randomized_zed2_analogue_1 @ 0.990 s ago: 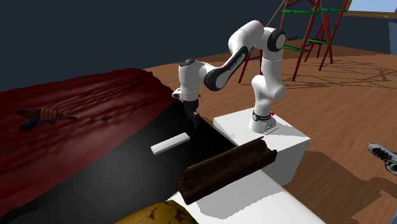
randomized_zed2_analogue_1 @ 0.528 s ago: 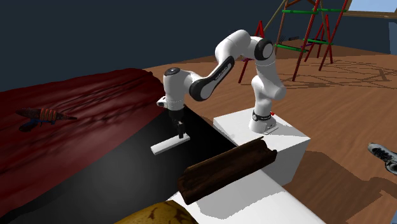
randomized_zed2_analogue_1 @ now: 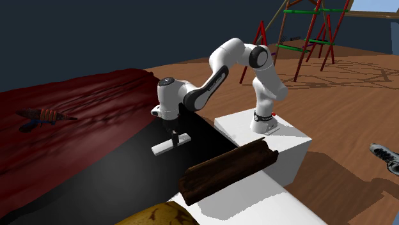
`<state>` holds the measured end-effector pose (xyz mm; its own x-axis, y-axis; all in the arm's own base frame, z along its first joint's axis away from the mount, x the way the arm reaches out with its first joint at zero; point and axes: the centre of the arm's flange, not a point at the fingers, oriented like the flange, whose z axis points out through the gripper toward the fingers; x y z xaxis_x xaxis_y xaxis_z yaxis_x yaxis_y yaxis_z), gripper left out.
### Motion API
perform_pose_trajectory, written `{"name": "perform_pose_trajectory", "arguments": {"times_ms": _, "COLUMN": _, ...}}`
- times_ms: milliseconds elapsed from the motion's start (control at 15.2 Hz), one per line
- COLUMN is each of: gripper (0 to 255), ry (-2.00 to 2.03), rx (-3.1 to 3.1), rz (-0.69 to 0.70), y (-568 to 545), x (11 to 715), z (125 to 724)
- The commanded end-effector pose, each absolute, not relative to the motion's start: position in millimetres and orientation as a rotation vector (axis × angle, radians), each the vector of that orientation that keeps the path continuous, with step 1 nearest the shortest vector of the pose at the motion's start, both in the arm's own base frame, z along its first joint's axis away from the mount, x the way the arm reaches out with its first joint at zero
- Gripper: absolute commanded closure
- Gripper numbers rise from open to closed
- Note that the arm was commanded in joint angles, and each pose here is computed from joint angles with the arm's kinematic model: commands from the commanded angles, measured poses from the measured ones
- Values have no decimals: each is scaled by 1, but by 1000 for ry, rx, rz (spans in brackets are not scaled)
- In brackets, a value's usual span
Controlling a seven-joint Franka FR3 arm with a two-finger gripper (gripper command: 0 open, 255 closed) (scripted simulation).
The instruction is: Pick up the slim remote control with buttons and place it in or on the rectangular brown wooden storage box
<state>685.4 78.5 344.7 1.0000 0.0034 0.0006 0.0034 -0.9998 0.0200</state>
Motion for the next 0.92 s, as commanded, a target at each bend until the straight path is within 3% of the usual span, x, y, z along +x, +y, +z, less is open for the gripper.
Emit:
{"name": "perform_pose_trajectory", "arguments": {"times_ms": 0, "gripper": 0, "ry": 5, "rx": 3122, "rz": 2, "y": 78, "x": 686, "z": 334}}
{"name": "perform_pose_trajectory", "arguments": {"times_ms": 594, "gripper": 0, "ry": 5, "rx": 3122, "rz": 2, "y": 77, "x": 686, "z": 326}}
{"name": "perform_pose_trajectory", "arguments": {"times_ms": 660, "gripper": 255, "ry": 5, "rx": 3122, "rz": 2, "y": 77, "x": 686, "z": 326}}
{"name": "perform_pose_trajectory", "arguments": {"times_ms": 858, "gripper": 255, "ry": 5, "rx": 3122, "rz": 2, "y": 77, "x": 686, "z": 326}}
